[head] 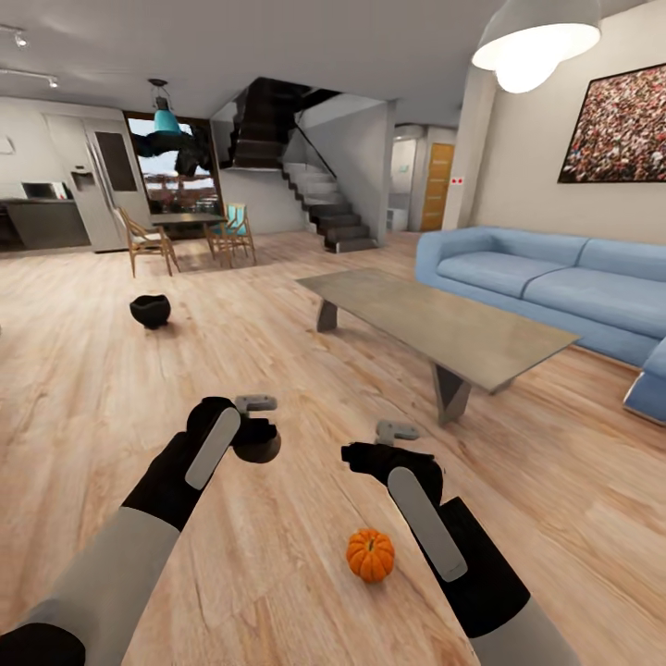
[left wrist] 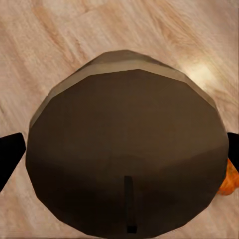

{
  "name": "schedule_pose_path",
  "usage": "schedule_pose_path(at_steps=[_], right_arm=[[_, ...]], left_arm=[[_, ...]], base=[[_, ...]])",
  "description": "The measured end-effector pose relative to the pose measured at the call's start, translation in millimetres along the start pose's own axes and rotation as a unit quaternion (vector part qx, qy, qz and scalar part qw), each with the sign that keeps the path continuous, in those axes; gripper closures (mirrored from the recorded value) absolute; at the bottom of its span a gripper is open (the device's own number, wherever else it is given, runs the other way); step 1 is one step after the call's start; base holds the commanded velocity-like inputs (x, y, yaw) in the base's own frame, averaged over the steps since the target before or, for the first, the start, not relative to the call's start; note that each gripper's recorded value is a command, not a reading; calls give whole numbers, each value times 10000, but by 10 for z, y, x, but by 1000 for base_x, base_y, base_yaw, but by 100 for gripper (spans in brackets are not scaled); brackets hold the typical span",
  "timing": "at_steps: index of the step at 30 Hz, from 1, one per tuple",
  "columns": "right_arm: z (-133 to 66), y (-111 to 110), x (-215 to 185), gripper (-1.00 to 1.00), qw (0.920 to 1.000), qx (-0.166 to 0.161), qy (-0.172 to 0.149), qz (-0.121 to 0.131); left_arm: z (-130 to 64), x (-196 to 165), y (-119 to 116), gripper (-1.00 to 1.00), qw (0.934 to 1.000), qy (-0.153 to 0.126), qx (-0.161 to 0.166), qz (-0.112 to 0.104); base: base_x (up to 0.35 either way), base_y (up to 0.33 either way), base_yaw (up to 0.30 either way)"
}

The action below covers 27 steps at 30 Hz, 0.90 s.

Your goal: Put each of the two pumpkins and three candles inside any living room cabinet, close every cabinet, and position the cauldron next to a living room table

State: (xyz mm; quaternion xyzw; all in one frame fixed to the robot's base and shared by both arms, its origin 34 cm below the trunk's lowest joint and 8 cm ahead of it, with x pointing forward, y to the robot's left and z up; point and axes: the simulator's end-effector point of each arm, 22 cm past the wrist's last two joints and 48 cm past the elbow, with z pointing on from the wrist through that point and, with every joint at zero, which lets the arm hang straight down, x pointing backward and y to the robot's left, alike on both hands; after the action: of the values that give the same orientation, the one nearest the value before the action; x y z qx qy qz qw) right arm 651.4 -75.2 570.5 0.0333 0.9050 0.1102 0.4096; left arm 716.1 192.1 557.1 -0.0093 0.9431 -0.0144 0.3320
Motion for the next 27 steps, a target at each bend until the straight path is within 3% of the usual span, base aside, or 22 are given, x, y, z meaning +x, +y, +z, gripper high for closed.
schedule_pose_path(at_steps=[16,27], right_arm=[[48,-13,47,-100,10000,5,61,11],[85,-21,91,-100,9999,8,115,11]], left_arm=[[61,42,1,100,10000,57,2,-1],[100,69,0,100,10000,93,7,-5]], base=[[0,177,253],[0,30,253]])
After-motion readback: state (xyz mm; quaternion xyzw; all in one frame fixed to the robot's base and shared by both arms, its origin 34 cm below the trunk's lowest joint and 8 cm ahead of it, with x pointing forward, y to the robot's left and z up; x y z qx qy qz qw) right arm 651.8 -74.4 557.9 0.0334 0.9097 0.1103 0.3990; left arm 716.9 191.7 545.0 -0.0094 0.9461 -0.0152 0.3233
